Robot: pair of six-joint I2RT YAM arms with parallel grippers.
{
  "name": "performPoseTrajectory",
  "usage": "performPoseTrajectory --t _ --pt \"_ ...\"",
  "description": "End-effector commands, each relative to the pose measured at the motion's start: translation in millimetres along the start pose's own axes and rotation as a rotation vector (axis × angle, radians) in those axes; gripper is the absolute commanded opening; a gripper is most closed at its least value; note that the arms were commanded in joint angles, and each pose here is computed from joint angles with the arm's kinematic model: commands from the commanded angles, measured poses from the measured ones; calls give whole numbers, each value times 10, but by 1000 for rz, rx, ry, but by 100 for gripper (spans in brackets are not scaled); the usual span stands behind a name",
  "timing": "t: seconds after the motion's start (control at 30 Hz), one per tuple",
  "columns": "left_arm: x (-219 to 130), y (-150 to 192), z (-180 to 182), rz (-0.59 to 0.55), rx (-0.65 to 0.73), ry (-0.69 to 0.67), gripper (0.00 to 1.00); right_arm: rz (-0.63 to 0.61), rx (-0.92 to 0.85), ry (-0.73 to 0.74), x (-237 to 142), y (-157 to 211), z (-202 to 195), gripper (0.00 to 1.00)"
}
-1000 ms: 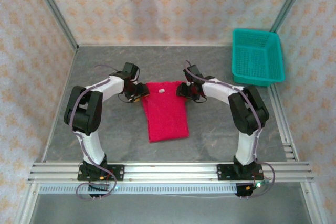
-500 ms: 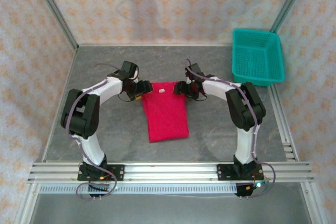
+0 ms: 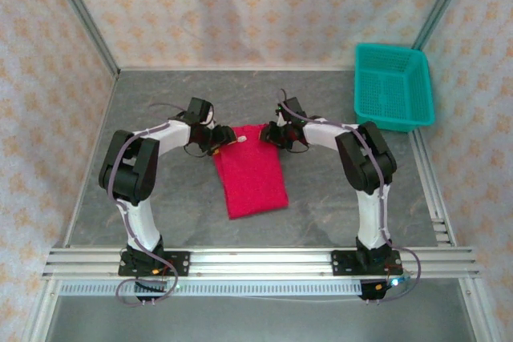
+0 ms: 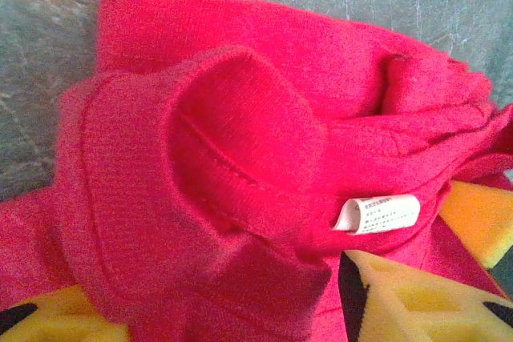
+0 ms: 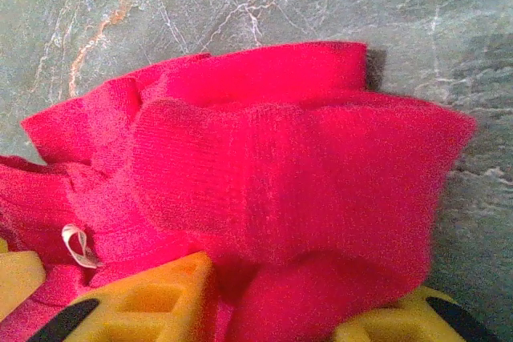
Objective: Fold the inside-out t-shirt
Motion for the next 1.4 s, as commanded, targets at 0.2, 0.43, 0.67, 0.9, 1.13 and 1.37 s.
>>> performPoseTrajectory --t 0.2,0.43,0.67,0.9,1.13,1.37 --pt "251 17 74 42 -32 28 24 -8 -7 -53 43 -33 92 0" --pt "32 -79 -96 18 8 33 0 -60 2 -58 -211 -81 63 0" --pt "-347 -157 -302 -31 70 12 61 -71 -21 -57 -328 -93 127 0" --pt "-688 -103 -76 -80 76 -139 74 -59 -23 -44 -297 -83 89 0" --pt "-422 -30 145 -35 70 -165 75 -61 -28 -45 -317 -103 119 0" --pt "-107 -99 134 -40 11 -53 71 -53 -21 -45 -298 -85 97 0"
Point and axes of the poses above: each hand's point on the last joint's axis, 136 mm out from that joint toward the fingers, its own x axis out along the fingers, its own z axis along the line the jaws close on, y = z × x, the point moved 6 cm from there along -x, back along the fingers, and after that the axes turned 6 degrees about x, right-handed, at the moved point
